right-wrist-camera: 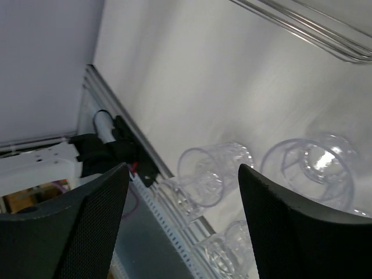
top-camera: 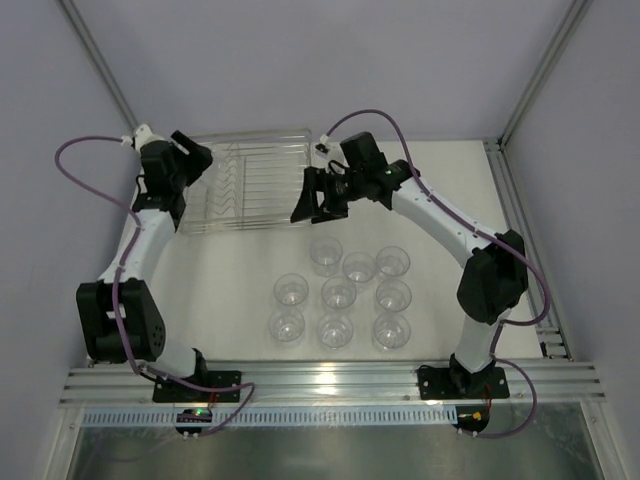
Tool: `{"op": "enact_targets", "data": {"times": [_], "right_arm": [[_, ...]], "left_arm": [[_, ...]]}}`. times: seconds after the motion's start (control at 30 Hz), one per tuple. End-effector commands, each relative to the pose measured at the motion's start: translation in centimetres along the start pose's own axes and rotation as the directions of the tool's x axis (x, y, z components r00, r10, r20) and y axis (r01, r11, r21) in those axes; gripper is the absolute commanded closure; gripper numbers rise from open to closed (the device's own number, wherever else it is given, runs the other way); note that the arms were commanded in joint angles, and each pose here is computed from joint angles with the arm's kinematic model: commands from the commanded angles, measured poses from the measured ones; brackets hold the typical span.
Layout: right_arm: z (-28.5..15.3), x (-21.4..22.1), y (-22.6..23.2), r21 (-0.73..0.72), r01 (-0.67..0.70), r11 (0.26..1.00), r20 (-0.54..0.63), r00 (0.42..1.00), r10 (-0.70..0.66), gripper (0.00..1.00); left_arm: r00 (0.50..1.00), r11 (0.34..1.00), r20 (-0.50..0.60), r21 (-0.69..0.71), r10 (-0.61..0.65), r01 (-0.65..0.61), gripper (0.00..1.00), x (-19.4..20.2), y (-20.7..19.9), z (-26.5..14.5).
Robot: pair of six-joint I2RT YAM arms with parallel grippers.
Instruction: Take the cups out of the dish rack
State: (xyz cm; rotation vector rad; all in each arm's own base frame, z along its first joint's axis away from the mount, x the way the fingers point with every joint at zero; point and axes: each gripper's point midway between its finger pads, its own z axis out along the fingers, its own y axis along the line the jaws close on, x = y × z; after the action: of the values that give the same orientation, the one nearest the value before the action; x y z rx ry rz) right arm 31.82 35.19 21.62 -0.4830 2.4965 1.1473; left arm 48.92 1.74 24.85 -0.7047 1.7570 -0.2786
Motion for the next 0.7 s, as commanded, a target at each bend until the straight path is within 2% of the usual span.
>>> {"op": "enact_targets", "data": {"times": [0.0, 0.03, 0.07, 0.1, 0.17, 0.23, 0.27, 0.33, 0.37, 0.43, 0.67], "right_arm": [[-2.7, -2.0, 6.2, -0.325, 0.002, 0.946, 0.085, 0.996, 0.028, 0.21], [-3.1, -3.0, 6.8, -0.371, 0.031, 0.928, 0.131, 0.991, 0.019, 0.21], [-3.2, -2.2, 6.9, -0.407, -0.024, 0.913, 0.095, 0.993, 0.068, 0.20], [-3.6, -2.9, 7.5, -0.444, 0.007, 0.896, 0.132, 0.990, 0.058, 0.20], [-3.9, -2.8, 7.7, -0.475, -0.007, 0.880, 0.131, 0.988, 0.079, 0.20], [-4.2, -2.9, 8.3, -0.518, 0.000, 0.855, 0.148, 0.985, 0.090, 0.21], [-4.3, -3.0, 8.4, -0.526, -0.003, 0.851, 0.152, 0.984, 0.098, 0.21], [-4.3, -3.0, 8.5, -0.535, -0.008, 0.845, 0.154, 0.982, 0.107, 0.21], [-4.2, -3.0, 8.4, -0.534, -0.012, 0.845, 0.155, 0.982, 0.111, 0.20], [-4.1, -3.0, 8.3, -0.534, -0.008, 0.846, 0.160, 0.981, 0.110, 0.20], [-3.7, -3.3, 8.1, -0.523, -0.014, 0.852, 0.169, 0.978, 0.119, 0.20]], "left_arm": [[0.971, 0.923, -0.158, 0.316, -0.177, 0.219, 1.00, 1.3, -5.3, -3.8], [0.940, 0.872, -0.223, 0.366, -0.257, 0.325, 1.00, 1.5, -6.7, -4.8], [0.918, 0.821, -0.294, 0.430, -0.265, 0.375, 1.00, 2.8, -7.4, -6.1], [0.897, 0.777, -0.333, 0.465, -0.291, 0.425, 1.00, 3.0, -8.2, -7.0], [0.814, 0.678, -0.444, 0.468, -0.373, 0.566, 1.00, 3.7, -9.1, -8.5], [0.774, 0.582, -0.516, 0.522, -0.367, 0.624, 1.00, 4.6, -9.8, -10.2], [0.717, 0.524, -0.573, 0.500, -0.396, 0.689, 1.00, 4.7, -10.2, -10.9], [0.679, 0.472, -0.631, 0.501, -0.374, 0.726, 1.00, 5.8, -10.3, -12.0], [0.645, 0.452, -0.662, 0.475, -0.382, 0.755, 1.00, 6.3, -10.3, -12.4], [0.623, 0.443, -0.692, 0.459, -0.365, 0.770, 1.00, 7.4, -10.2, -13.2], [0.618, 0.505, -0.712, 0.419, -0.332, 0.755, 1.00, 10.2, -9.8, -14.8]]}}
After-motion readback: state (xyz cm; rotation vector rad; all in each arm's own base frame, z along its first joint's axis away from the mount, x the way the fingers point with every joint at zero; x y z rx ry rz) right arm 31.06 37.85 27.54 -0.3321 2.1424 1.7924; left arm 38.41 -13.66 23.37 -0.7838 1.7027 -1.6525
